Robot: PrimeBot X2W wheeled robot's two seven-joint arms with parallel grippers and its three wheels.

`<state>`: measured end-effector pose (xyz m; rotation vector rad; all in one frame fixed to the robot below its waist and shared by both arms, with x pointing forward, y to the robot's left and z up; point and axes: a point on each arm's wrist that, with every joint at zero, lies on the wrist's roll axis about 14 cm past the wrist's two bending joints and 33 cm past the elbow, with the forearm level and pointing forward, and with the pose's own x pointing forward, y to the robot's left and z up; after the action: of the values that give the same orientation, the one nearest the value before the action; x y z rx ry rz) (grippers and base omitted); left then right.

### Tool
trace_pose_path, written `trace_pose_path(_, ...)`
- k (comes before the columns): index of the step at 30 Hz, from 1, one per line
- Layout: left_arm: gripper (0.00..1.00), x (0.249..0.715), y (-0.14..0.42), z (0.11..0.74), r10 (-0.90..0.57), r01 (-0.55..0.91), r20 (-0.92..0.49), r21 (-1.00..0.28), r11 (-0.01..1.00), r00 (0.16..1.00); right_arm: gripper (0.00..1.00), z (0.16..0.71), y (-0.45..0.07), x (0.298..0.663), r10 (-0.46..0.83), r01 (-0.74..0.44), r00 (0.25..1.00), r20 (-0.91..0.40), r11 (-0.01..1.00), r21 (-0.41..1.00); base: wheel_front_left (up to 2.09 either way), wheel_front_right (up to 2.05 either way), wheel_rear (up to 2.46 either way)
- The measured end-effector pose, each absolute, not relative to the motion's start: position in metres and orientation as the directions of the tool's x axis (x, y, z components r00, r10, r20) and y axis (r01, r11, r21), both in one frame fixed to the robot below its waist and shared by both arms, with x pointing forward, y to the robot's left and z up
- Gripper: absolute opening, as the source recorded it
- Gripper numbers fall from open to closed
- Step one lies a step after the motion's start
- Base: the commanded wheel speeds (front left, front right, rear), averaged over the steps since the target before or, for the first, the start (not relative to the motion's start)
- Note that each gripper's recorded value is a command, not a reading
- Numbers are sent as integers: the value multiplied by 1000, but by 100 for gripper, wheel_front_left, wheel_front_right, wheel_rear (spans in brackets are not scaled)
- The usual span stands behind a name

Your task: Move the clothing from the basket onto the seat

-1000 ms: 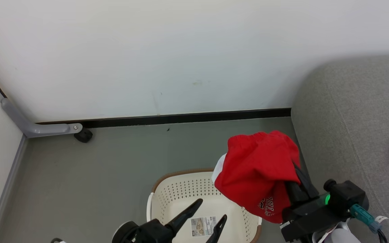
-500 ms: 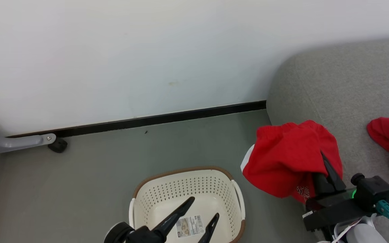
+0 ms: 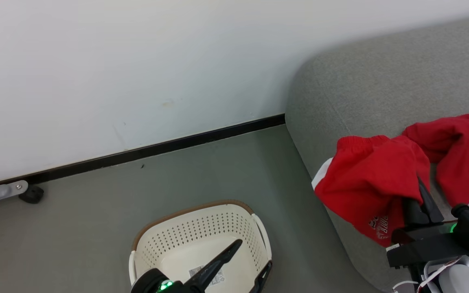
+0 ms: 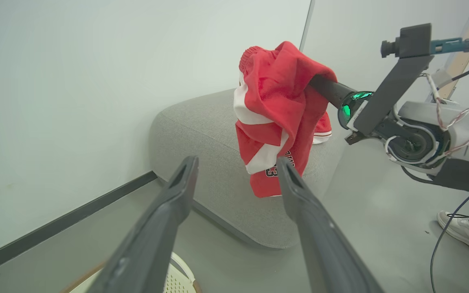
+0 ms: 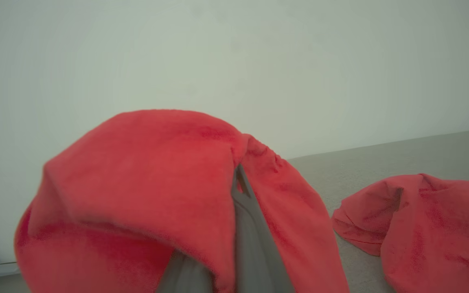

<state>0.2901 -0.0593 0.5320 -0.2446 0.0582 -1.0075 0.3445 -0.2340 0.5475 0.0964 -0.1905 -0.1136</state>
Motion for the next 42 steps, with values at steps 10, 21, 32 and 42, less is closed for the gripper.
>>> trace_pose_path(10, 100, 285, -79, 532, -883, 870, 81, -234, 434, 462, 0, 546, -267, 320, -235, 220, 956, 177, 971, 97, 0, 0, 0)
trace_pose_path(21, 100, 282, -97, 529, -914, 898, 89, -243, 366, 396, 0, 550, -302, 295, -349, 339, 919, 184, 937, 80, 0, 0, 0)
trace_pose_path(32, 100, 283, -103, 523, -929, 907, 81, -262, 330, 361, 0, 556, -328, 285, -424, 422, 884, 194, 905, 58, 0, 0, 0)
trace_pose_path(42, 100, 289, -101, 505, -943, 908, 37, -283, 309, 332, 0, 586, -372, 297, -505, 506, 821, 266, 860, 72, 0, 0, 0)
